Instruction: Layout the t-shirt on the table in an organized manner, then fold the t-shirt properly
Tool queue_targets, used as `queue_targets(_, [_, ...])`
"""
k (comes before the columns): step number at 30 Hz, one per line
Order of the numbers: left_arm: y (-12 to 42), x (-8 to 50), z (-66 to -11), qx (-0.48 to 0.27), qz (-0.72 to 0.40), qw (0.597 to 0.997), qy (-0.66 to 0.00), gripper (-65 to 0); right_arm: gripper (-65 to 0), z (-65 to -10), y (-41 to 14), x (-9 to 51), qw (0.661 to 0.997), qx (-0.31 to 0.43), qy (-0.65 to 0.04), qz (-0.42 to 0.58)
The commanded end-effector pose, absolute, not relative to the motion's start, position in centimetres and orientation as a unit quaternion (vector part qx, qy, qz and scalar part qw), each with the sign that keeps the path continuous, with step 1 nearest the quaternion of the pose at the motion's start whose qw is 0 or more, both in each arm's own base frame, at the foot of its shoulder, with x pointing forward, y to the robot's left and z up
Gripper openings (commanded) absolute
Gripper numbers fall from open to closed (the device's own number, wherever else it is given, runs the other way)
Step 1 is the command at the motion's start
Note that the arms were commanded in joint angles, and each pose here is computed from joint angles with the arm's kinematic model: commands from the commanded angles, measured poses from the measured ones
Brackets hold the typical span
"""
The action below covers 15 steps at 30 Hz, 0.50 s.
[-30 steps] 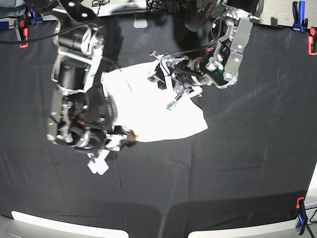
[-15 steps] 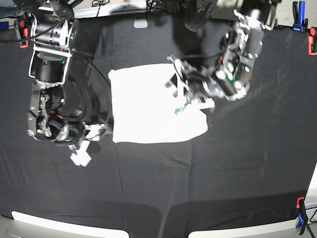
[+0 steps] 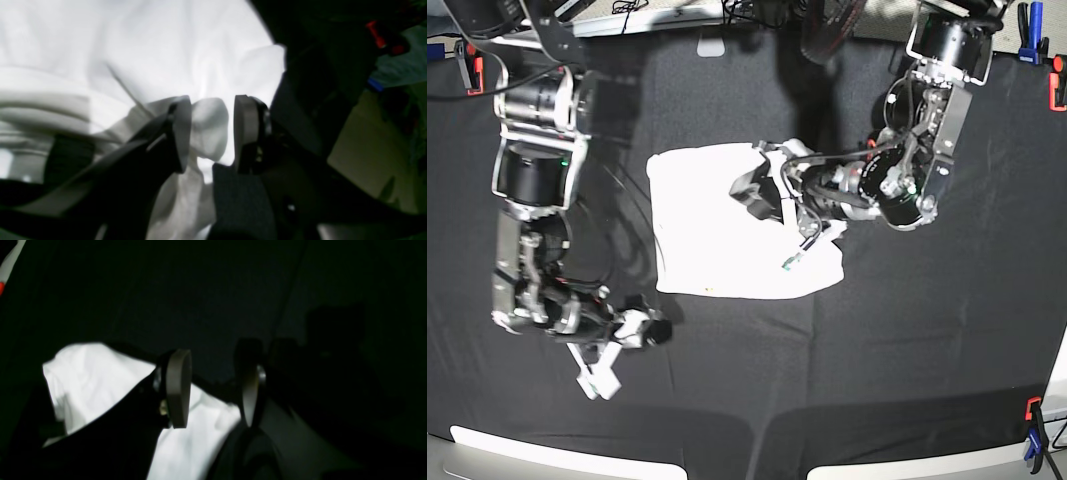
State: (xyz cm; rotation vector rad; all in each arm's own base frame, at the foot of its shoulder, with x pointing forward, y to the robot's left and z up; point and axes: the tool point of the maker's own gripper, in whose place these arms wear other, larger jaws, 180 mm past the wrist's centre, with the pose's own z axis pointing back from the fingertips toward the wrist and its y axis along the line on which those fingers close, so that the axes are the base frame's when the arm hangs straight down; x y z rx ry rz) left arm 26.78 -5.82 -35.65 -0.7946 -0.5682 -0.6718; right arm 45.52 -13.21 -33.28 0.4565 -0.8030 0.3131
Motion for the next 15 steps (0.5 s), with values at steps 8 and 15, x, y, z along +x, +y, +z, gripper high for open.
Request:
queue_targets(8, [-7.4,23.5,-35.6,-0.434,-0.300,0.817,-0.235,-45.2,-41.0,-31.5,-10.2,46.6,0.869,0.231,-0.403,0.170])
queue_targets(15, [-8.5,19.7,-37.2,-0.462,-0.269,0.820,-0.206,-45.2,-41.0,-32.3,-10.8,46.4,0.878,0.211,-0.391,0.178])
